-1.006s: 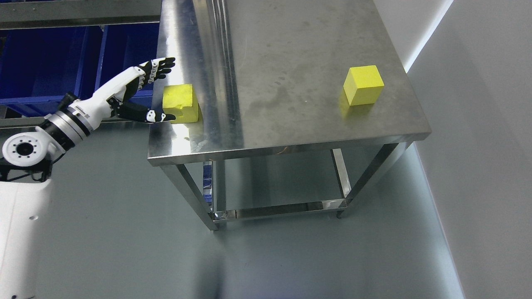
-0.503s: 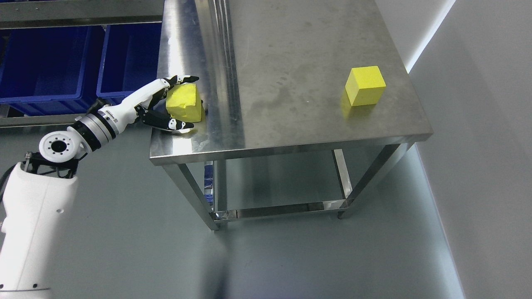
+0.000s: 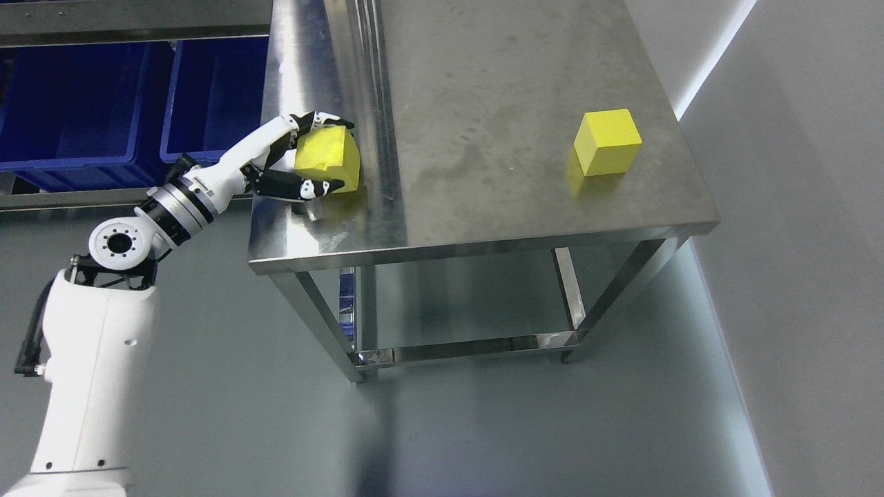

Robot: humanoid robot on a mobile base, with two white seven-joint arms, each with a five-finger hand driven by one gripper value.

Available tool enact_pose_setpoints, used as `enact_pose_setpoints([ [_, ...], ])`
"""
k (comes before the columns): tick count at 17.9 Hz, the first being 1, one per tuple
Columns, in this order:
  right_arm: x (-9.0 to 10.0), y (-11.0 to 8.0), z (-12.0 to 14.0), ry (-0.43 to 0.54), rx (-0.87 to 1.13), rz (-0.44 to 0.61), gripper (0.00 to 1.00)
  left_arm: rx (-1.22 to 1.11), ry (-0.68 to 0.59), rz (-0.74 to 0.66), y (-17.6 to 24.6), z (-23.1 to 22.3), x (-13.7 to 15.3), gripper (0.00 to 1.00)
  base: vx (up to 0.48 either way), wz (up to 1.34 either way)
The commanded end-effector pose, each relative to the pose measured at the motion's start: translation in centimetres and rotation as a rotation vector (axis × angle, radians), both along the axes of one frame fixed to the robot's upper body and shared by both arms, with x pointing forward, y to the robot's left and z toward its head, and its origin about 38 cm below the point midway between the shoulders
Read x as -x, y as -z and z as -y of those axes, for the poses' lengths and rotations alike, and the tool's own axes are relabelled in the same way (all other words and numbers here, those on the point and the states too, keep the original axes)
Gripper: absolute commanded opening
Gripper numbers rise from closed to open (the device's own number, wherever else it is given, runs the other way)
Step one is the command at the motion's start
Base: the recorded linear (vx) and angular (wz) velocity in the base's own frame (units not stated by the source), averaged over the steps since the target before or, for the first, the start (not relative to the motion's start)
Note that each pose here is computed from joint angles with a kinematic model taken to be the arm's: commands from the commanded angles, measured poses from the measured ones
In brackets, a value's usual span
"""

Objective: Move yellow foam block to right shelf middle
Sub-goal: 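Lift the yellow cube off the table with the left hand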

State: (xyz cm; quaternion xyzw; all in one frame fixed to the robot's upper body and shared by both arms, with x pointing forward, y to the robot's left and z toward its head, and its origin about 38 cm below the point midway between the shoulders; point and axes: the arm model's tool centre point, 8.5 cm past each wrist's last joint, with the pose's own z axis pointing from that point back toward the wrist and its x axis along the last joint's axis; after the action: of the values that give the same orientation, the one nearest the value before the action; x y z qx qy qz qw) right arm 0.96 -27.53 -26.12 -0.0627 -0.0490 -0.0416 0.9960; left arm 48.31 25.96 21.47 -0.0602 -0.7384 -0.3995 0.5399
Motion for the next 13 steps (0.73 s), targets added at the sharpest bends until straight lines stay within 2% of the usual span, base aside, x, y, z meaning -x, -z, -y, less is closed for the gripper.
enact_pose_setpoints([
  [1,-0.5,-0.1,1.2,-0.005,0.018,0.015,1.0,0.444,-0.07,0.134,-4.3,0.4,-0.3,0.45,-0.001,0.02],
  [3,-0.5,-0.1,1.2,-0.005,0.018,0.015,1.0,0.649,-0.169,0.167,-5.2,-1.1,-0.6,0.45,-0.007,0.04],
  [5,-0.5,-0.1,1.2,-0.005,0.018,0.015,1.0,0.751,-0.335,0.188,-5.2,-2.8,-0.9,0.47,-0.016,0.11],
  [7,-0.5,-0.1,1.2,-0.005,0.018,0.015,1.0,0.789,-0.439,0.159,-4.2,-3.6,-0.9,0.47,-0.016,0.22],
  [10,-0.5,-0.1,1.2,-0.005,0.018,0.015,1.0,0.796,-0.484,0.096,-4.4,-4.3,-0.5,0.47,-0.006,0.37],
  [13,-0.5,-0.1,1.2,-0.005,0.018,0.015,1.0,0.796,-0.475,0.104,-5.0,-4.2,-0.2,0.47,0.035,0.54],
])
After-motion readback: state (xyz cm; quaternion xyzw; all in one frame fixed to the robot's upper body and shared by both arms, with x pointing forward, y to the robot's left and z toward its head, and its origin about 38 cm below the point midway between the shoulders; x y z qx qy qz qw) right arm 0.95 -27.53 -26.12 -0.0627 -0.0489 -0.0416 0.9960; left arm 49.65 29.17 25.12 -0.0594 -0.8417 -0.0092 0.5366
